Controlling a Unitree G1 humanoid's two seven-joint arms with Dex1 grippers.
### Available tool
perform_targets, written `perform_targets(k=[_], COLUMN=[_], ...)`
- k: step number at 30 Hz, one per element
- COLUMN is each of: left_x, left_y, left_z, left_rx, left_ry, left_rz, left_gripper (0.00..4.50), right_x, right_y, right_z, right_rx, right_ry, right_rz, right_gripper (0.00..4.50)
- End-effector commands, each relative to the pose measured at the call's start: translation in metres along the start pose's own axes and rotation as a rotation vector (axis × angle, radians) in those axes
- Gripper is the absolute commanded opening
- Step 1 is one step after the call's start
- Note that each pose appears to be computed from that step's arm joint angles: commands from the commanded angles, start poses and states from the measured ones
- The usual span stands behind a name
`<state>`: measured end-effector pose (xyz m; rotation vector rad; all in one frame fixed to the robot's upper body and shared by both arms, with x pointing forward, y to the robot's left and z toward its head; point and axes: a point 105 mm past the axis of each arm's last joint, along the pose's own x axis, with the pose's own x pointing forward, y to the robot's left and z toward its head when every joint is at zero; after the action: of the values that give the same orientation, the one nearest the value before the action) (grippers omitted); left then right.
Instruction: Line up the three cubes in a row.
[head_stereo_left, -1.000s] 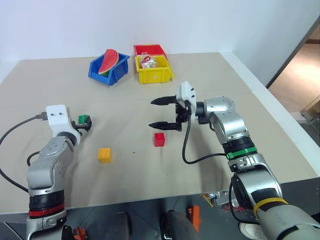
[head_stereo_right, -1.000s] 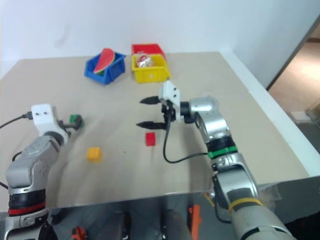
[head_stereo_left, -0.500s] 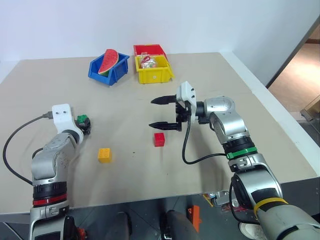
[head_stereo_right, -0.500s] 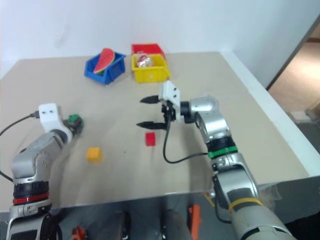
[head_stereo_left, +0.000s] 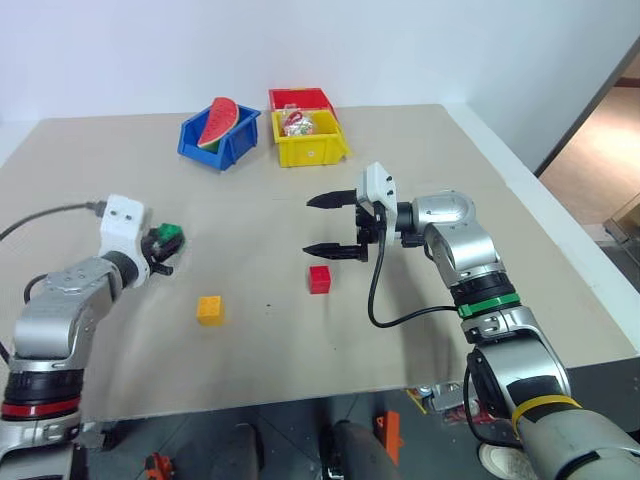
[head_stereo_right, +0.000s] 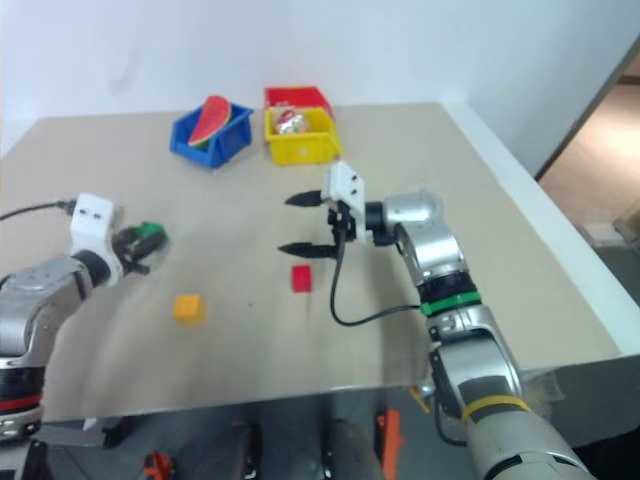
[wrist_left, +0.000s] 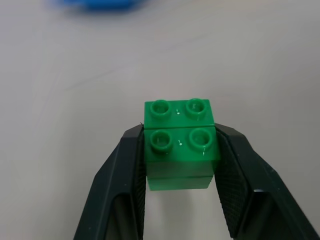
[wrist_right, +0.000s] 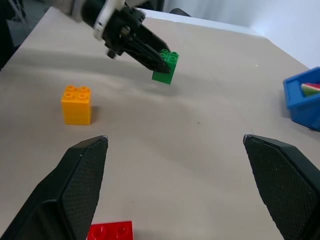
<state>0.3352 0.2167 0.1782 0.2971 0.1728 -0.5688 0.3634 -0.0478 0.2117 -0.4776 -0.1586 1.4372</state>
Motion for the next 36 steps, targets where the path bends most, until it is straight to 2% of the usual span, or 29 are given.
perform_targets(k=[1,4,9,13,18,36], left_x=[-0.01,-0.007,0.014,0.032,0.048,0.064], left_y=[-0.028,-0.038,-0.049,-0.055,-0.073,-0.079], left_z=[0.026,0.021,0.026,0.025,0.025,0.003], left_rx=[0.125,0.204,0.247,0.308,0.304,0.313], left_ry=[-0.069,-0.022,-0.027,-0.011,-0.007,0.063], left_rz=[-0.317,-0.486,-0.66,-0.736,-0.85,-0.839], left_gripper=[1.32,1.32,1.32,1.32,1.32,1.32], right_x=[-0.004,-0.007,-0.014,-0.016,-0.018,-0.022], right_y=[-0.006,-0.002,0.006,0.009,0.015,0.014], right_z=[0.017,0.015,0.01,0.006,-0.001,-0.005], right_rx=[-0.054,-0.034,0.016,0.048,0.047,0.04], right_ry=[-0.022,-0.011,0.006,0.014,0.025,0.039], right_rz=[0.007,0.048,0.099,0.108,0.104,0.062], right_gripper=[4.5,4.5,4.5,4.5,4.5,4.5])
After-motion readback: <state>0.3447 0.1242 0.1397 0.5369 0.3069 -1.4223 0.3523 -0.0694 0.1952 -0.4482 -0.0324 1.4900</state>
